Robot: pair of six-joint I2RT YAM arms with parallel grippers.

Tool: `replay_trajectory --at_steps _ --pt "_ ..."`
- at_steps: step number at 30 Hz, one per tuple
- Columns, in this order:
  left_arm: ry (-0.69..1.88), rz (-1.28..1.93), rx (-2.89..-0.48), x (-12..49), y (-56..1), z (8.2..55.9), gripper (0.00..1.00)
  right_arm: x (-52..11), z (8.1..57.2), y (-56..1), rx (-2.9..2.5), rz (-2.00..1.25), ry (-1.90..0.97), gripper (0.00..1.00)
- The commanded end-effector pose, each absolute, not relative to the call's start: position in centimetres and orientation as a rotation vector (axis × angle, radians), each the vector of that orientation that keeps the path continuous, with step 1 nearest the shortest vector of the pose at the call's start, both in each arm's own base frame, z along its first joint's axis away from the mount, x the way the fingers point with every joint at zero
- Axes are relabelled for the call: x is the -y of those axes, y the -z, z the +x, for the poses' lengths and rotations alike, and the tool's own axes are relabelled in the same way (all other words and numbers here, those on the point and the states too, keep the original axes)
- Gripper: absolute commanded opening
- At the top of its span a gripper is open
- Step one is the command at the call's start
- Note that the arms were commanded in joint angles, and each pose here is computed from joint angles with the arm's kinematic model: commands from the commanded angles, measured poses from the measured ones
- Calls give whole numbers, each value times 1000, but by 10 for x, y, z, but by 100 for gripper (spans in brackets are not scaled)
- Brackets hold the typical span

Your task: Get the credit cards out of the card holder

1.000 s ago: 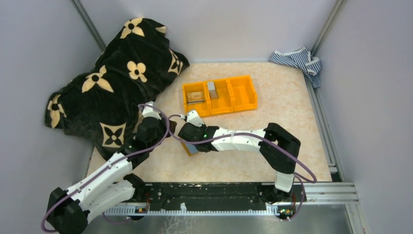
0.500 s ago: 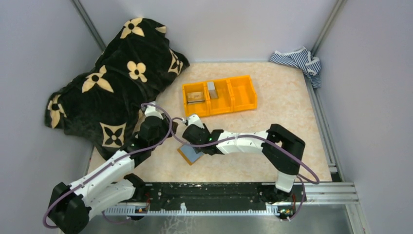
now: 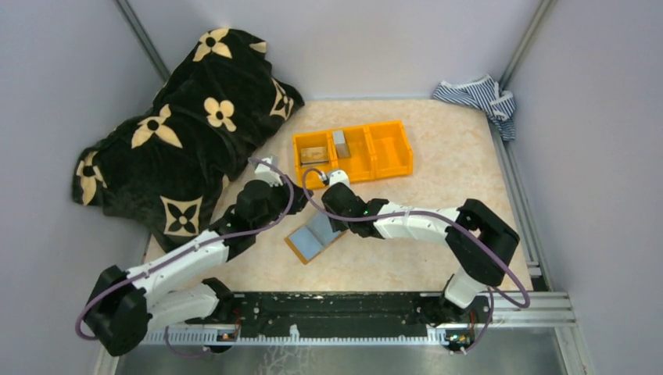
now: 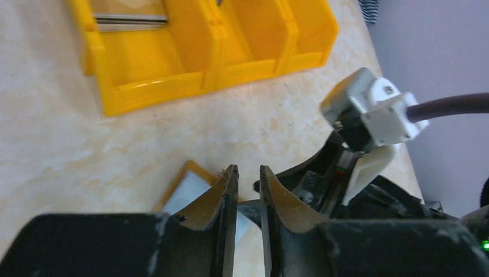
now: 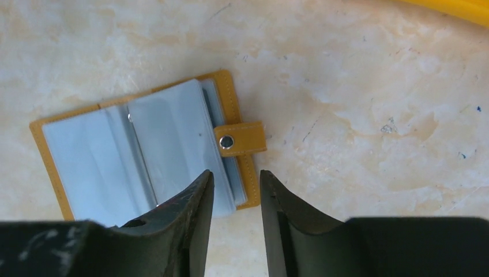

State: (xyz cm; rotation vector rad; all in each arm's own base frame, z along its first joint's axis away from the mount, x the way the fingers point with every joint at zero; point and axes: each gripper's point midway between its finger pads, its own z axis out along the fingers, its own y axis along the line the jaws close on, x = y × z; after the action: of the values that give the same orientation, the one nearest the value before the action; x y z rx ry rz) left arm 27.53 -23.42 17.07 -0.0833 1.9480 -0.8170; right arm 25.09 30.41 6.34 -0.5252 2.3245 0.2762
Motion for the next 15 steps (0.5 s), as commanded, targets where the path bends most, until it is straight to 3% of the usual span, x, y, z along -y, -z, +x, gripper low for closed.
replay_trajectory --at_steps 1,4,9,15 --pt "1004 -51 -1849 274 -203 277 26 -316 253 -82 -2274 -495 -391 24" --pt "1037 -84 -1871 286 -195 279 25 -306 256 -83 -2277 -452 -400 0" --pt "947 -134 -1952 275 -175 278 16 -291 255 -81 -2278 -448 -398 0" --pt "849 -258 -2108 241 -138 250 18 -297 252 -84 -2258 -464 -463 0"
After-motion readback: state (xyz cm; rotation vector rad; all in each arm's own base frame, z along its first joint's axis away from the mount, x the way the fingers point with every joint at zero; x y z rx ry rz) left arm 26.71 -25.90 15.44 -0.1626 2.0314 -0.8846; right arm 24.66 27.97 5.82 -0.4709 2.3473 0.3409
